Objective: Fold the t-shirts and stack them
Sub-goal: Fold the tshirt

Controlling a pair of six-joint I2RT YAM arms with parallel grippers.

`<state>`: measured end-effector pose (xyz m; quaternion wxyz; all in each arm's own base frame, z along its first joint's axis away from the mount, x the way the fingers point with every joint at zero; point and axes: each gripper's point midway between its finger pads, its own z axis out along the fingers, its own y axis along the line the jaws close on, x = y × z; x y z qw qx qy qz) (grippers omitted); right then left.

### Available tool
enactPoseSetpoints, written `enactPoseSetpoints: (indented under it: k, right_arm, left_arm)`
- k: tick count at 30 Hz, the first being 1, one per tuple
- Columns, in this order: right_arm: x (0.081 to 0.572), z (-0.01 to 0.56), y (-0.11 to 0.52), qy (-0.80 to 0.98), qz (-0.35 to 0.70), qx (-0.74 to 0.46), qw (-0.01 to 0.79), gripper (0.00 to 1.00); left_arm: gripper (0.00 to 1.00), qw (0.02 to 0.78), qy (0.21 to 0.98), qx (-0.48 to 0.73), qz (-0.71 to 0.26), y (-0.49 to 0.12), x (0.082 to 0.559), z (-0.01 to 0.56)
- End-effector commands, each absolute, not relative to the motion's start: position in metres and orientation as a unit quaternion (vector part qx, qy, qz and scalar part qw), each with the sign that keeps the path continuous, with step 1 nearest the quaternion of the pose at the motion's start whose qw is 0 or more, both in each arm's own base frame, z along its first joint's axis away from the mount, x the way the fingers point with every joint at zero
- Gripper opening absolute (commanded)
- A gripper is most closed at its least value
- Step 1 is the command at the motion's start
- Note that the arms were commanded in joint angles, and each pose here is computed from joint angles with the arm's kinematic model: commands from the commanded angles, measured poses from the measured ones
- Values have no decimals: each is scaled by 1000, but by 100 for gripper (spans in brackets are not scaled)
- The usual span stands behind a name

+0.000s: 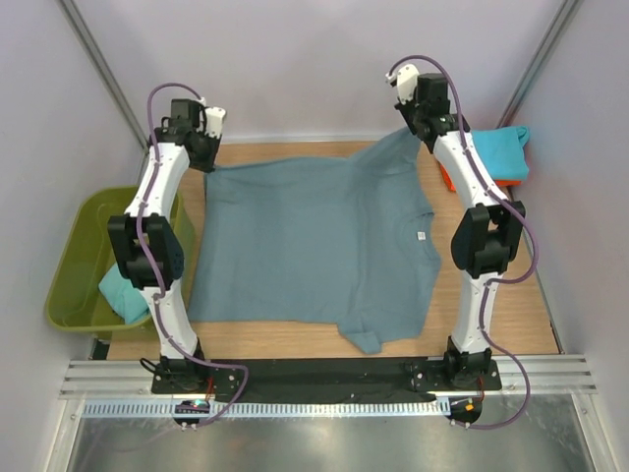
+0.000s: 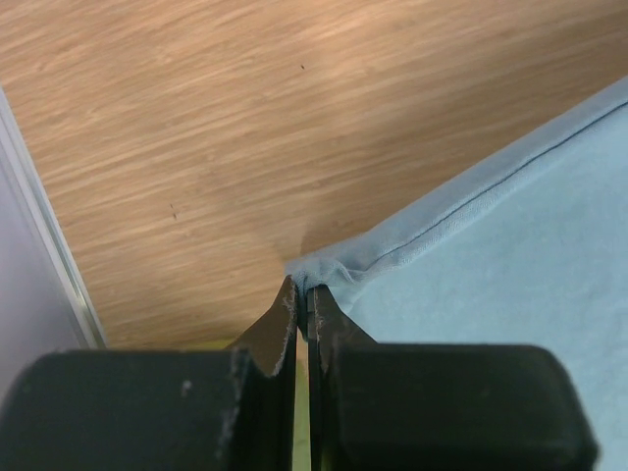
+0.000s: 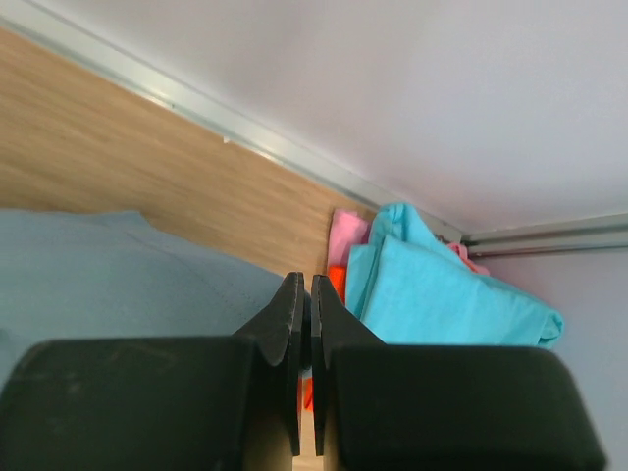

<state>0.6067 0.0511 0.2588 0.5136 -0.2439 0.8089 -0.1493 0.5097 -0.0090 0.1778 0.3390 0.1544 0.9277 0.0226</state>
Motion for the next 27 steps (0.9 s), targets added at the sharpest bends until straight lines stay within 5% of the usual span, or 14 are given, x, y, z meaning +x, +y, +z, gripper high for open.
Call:
enactPoseSetpoints:
  k: [1,27]
  right_arm:
    - [583,282,46,808,-145,-235,520,1]
    - [455,250,47,844,-89,-242,470,1]
  left_arm:
    - [0,350,924,156,11,-10,490,200]
    - [0,288,946,147,29,25,440,164]
